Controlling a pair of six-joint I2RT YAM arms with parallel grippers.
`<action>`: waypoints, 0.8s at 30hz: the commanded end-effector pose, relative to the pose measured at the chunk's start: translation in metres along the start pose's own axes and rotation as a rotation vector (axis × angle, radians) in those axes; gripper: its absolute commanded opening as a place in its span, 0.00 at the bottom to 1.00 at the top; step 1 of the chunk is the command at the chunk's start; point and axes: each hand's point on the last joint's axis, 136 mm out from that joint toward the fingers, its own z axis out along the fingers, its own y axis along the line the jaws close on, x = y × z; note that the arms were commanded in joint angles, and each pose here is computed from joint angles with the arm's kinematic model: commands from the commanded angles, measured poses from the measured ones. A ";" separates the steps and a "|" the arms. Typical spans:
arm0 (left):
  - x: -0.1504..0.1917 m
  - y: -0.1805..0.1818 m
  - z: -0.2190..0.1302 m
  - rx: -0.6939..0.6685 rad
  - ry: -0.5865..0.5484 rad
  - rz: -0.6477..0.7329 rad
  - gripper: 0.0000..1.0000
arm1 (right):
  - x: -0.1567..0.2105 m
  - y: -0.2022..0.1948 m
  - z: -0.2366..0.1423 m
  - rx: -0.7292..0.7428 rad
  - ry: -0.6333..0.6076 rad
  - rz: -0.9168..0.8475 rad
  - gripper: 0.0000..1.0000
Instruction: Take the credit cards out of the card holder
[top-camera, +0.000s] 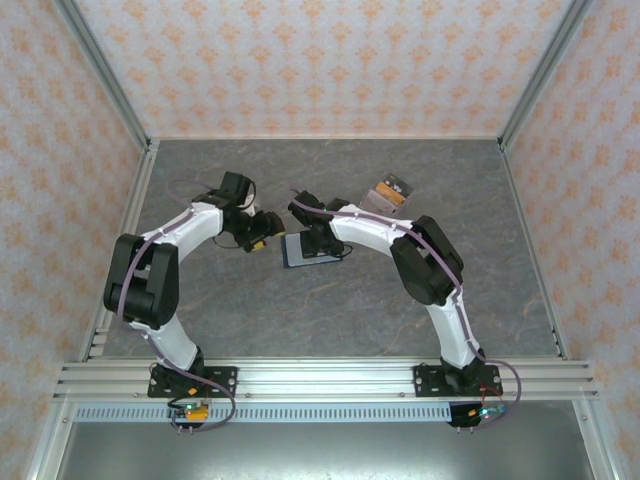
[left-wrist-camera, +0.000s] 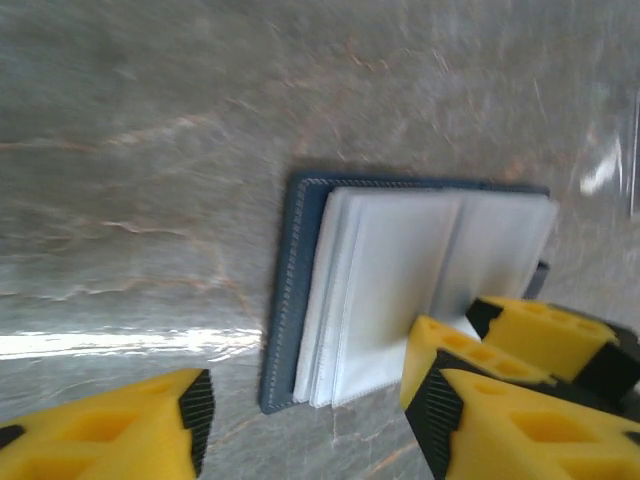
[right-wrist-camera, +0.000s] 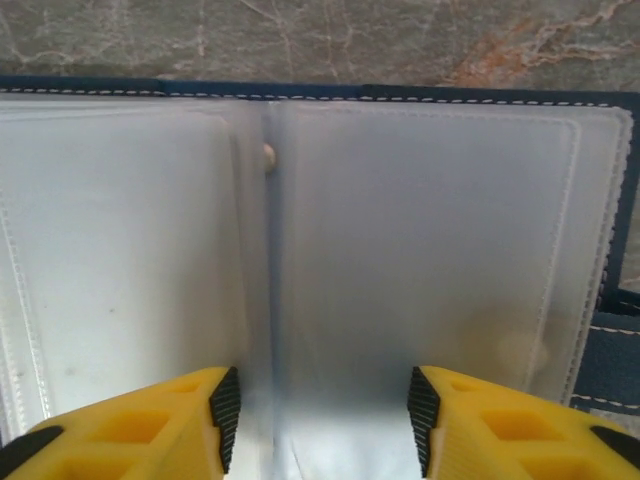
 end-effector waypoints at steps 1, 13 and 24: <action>0.007 -0.016 0.010 0.058 0.045 0.014 0.53 | 0.009 -0.018 0.004 0.095 0.025 0.005 0.47; 0.020 -0.025 0.036 0.041 0.112 0.039 0.40 | 0.014 -0.017 0.012 0.034 0.041 0.059 0.36; 0.019 -0.020 0.053 0.013 0.137 0.032 0.40 | 0.015 -0.015 0.013 0.017 0.047 0.065 0.34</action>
